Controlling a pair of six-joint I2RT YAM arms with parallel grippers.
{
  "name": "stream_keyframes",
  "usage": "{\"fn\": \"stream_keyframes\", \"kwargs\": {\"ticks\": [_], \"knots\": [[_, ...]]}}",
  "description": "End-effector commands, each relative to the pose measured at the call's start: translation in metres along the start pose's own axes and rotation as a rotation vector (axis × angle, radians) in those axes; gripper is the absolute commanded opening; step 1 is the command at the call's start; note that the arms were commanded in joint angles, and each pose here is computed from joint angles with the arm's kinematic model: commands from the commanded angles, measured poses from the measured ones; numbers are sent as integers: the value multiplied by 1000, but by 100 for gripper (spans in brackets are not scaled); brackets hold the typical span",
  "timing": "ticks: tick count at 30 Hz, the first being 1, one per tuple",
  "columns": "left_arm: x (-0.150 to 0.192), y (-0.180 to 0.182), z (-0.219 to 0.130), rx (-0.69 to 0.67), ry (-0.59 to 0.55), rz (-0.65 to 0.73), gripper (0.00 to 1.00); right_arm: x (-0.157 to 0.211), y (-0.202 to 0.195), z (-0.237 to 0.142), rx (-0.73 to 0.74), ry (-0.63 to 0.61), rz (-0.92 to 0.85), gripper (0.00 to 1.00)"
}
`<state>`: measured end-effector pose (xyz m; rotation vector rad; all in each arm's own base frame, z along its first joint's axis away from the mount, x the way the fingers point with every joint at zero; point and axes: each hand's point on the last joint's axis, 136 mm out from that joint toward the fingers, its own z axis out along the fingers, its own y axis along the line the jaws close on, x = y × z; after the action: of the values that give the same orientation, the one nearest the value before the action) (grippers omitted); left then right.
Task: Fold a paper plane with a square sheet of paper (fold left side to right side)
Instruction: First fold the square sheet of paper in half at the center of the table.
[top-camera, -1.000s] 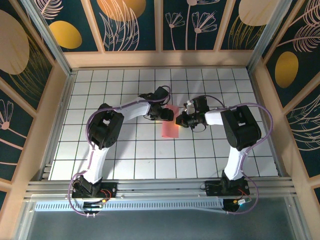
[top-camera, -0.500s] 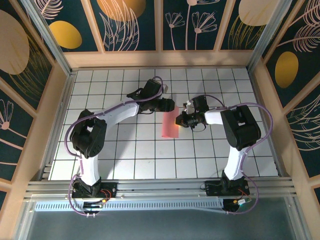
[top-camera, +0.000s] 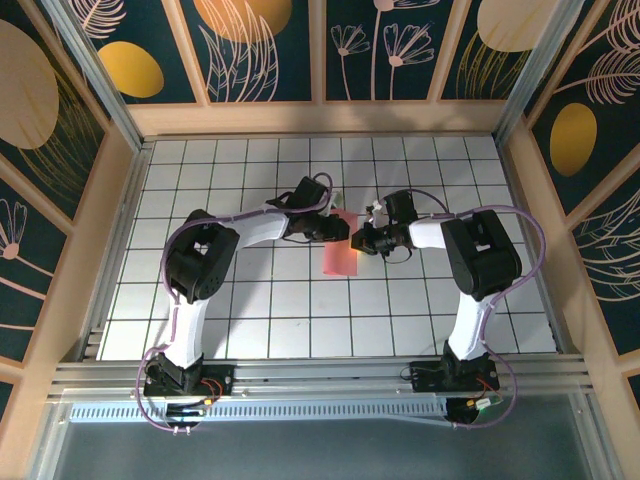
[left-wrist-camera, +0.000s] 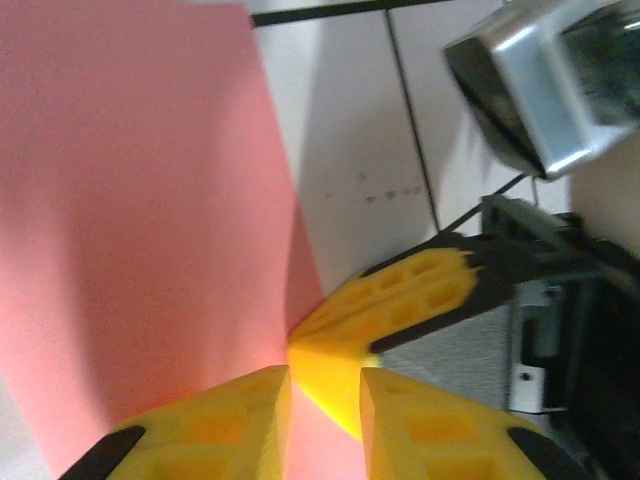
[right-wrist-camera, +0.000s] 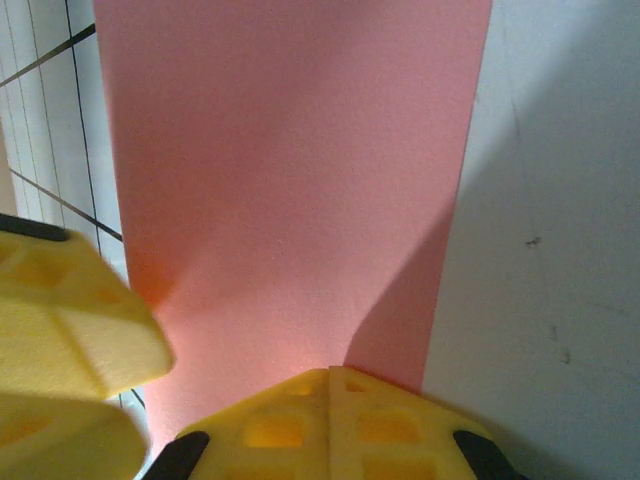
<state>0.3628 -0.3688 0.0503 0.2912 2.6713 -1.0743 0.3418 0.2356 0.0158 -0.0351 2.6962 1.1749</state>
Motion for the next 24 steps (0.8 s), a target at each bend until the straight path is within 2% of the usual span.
{"fn": "stream_keyframes", "kwargs": {"ticks": [1, 12, 20, 24], "knots": [[2, 10, 4, 16, 4, -25, 22, 32, -61, 14, 217, 81, 58, 0], [20, 54, 1, -38, 15, -100, 17, 36, -74, 12, 268, 96, 61, 0], [27, 88, -14, -99, -2, -148, 14, 38, -78, 11, 285, 99, 60, 0], [24, 92, -24, -108, -23, -146, 11, 38, -77, 11, 282, 100, 57, 0]]}}
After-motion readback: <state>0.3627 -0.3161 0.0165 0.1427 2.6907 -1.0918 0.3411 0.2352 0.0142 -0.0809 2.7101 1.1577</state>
